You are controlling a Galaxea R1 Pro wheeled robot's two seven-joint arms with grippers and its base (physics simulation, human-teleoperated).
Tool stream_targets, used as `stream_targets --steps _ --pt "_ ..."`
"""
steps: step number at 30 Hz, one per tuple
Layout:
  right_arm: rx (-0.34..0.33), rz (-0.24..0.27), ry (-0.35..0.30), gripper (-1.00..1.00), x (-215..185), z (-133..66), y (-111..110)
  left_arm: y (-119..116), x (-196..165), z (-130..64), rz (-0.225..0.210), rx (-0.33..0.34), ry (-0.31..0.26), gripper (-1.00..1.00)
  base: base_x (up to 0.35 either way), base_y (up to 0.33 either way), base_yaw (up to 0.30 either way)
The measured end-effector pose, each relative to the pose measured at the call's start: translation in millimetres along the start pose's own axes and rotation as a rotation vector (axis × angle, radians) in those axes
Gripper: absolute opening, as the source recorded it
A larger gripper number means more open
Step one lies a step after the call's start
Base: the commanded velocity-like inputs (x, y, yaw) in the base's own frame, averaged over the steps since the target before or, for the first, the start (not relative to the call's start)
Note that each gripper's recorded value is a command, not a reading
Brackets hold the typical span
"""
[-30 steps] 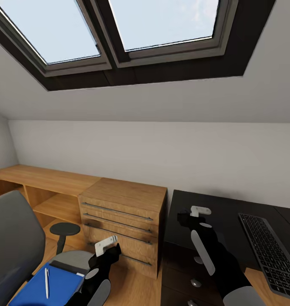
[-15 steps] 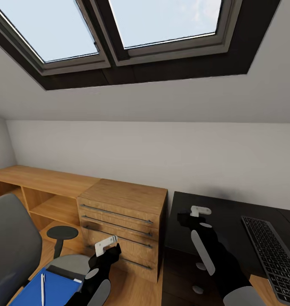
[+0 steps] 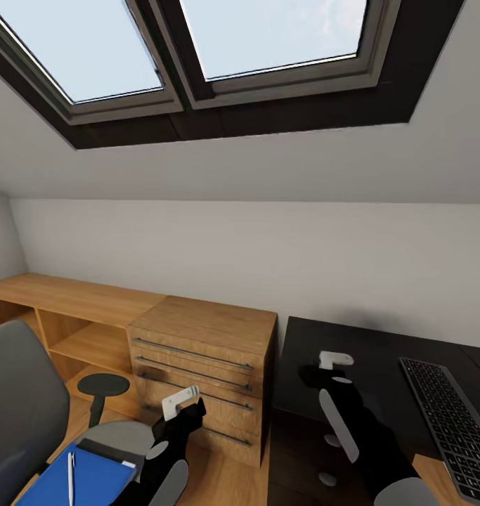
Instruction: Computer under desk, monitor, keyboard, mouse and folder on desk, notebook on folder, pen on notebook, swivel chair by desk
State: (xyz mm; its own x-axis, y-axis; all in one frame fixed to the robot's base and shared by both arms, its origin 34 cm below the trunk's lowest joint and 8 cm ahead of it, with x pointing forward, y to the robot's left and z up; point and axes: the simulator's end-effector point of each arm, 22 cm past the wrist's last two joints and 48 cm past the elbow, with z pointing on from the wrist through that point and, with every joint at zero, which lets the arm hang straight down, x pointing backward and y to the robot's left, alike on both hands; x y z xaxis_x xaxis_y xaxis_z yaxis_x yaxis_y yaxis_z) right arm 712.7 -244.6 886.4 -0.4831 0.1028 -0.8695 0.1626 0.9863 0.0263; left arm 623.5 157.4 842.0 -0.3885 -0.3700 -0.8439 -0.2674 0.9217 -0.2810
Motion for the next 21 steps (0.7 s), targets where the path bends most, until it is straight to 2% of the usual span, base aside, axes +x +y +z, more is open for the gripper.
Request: stream_targets --steps 6,21 --pt "0.014 -0.011 0.027 -1.0 12.9 5.0 -7.8 -1.5 -1.9 -0.9 -0.003 0.003 -0.004 1.0 0.0 0.0 0.0" --pt "0.01 -0.007 0.023 -1.0 10.9 4.3 -7.1 -2.2 -2.5 -1.2 -0.005 0.005 -0.004 1.0 0.0 0.0 0.0"
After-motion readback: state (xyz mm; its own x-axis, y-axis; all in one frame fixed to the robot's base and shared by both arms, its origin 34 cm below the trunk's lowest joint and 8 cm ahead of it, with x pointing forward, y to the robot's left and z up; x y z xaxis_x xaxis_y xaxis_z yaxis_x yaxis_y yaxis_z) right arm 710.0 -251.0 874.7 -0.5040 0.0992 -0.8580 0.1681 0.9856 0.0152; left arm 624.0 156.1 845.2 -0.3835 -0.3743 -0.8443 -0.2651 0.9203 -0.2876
